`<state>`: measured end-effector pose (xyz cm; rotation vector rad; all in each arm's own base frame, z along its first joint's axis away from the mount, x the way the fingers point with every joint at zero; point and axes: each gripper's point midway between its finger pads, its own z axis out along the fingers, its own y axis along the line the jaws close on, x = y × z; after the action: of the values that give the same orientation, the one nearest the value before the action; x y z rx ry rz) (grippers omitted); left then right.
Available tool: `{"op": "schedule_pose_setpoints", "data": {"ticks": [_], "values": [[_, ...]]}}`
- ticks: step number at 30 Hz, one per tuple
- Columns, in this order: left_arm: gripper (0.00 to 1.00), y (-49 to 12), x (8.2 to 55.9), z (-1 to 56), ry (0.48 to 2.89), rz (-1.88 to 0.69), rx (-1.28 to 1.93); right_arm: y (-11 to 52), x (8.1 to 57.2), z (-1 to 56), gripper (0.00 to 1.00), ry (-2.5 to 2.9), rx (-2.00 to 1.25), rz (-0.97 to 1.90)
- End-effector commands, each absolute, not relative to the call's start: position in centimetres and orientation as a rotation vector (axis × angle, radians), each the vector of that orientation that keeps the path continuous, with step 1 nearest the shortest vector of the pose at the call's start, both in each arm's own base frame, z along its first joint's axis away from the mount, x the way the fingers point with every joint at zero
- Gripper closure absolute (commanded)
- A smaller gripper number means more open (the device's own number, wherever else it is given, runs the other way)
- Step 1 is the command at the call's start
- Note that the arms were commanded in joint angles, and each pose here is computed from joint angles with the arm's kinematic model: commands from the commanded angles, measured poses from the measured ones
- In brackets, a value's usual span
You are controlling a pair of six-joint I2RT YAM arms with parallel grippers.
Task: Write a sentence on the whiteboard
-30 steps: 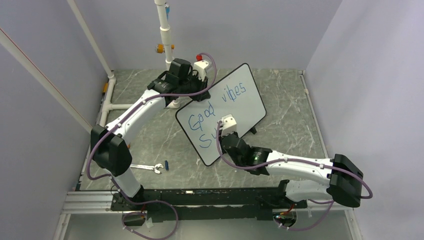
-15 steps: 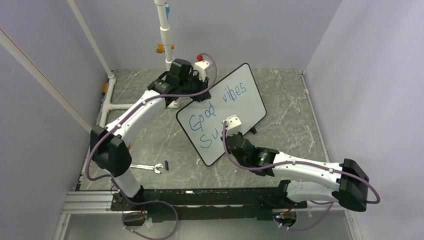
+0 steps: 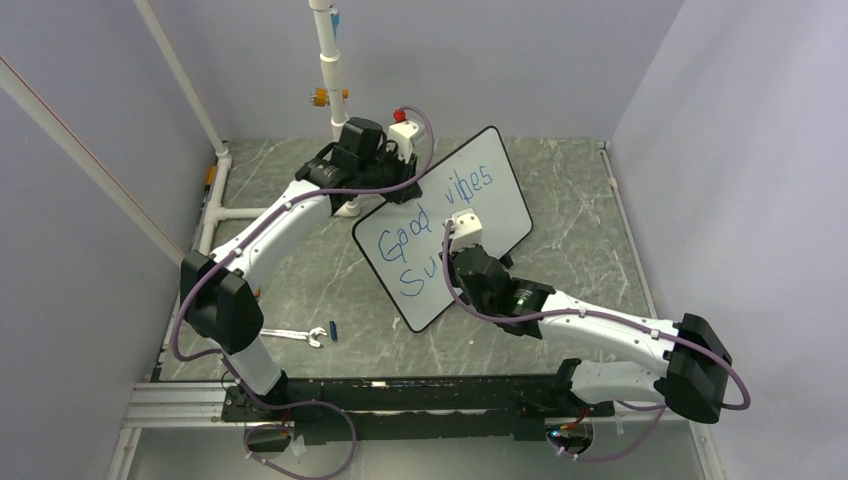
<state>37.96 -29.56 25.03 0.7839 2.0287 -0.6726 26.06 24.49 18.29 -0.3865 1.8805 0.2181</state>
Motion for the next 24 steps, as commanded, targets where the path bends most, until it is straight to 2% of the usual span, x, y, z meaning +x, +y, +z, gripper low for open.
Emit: {"op": "schedule_pose_setpoints", "data": {"ticks": [1,24], "values": [[1.00,-27.9,39.5,26.7,1.952,-0.526,0.779,26.4,26.9,20.5,1.00,1.825,-0.379,0.289],[1.00,-27.9,39.5,26.8,1.950,-0.535,0.779,25.5,26.0,15.6,1.00,1.932,-0.402,0.290]]}}
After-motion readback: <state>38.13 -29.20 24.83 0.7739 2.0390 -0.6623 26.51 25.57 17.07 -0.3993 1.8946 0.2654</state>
